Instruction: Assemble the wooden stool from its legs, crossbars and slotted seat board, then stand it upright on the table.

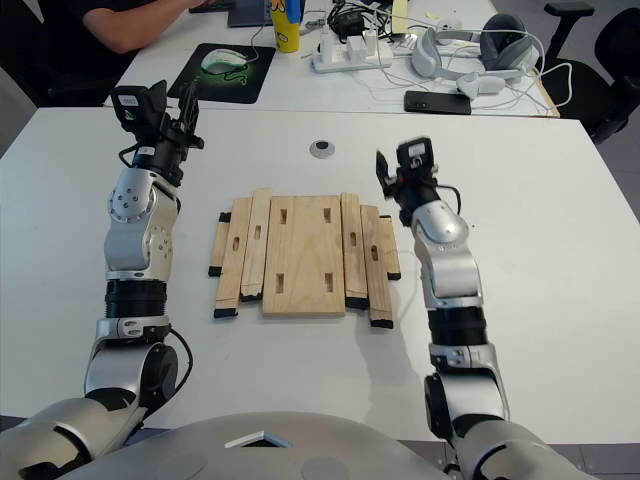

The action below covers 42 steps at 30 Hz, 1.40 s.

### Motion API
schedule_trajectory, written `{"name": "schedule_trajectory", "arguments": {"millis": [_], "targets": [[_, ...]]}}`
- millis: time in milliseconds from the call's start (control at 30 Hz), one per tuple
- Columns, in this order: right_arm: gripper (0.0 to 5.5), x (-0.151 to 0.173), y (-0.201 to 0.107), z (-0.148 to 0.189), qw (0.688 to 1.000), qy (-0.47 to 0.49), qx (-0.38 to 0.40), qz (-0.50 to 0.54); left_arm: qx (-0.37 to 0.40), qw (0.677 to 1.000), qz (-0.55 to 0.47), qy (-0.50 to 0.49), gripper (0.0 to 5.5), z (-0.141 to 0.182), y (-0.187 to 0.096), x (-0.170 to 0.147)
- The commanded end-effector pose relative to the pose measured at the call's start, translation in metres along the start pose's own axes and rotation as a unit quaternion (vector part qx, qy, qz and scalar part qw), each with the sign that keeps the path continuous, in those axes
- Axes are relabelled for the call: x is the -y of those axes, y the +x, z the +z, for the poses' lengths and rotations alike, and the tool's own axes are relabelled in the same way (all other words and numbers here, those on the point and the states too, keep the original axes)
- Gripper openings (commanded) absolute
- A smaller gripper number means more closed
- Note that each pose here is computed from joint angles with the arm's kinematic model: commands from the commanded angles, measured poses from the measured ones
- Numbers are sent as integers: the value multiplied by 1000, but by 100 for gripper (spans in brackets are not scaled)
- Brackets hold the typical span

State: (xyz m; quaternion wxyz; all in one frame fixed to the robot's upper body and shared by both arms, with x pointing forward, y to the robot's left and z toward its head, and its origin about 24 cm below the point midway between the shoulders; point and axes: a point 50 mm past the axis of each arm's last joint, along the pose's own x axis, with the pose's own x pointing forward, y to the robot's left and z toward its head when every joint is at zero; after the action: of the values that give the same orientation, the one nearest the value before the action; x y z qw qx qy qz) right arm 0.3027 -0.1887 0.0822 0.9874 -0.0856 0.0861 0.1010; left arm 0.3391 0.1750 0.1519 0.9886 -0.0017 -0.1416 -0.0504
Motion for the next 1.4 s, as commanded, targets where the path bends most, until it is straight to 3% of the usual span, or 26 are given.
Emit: {"name": "schedule_trajectory", "arguments": {"millis": [33,300,1000,1167,1400], "targets": [[266,11,-16,-17,998,16,-60,29,-6,1000,-7,2,221,-3,-9,-1],[266,7,-34,-35,975,110,-160,105,-17,1000,-6,-10,221,-4,-10,-3],[266,7,-40,-50,959,12,-244,141,-19,1000,19,-5,221,0,-17,-17],[266,24,-40,-57,958,-34,-265,99,-20,1000,21,-7,221,-1,-16,-17],[266,37,-34,-51,962,-26,-258,88,-21,999,21,-11,221,-2,-17,-15]]}}
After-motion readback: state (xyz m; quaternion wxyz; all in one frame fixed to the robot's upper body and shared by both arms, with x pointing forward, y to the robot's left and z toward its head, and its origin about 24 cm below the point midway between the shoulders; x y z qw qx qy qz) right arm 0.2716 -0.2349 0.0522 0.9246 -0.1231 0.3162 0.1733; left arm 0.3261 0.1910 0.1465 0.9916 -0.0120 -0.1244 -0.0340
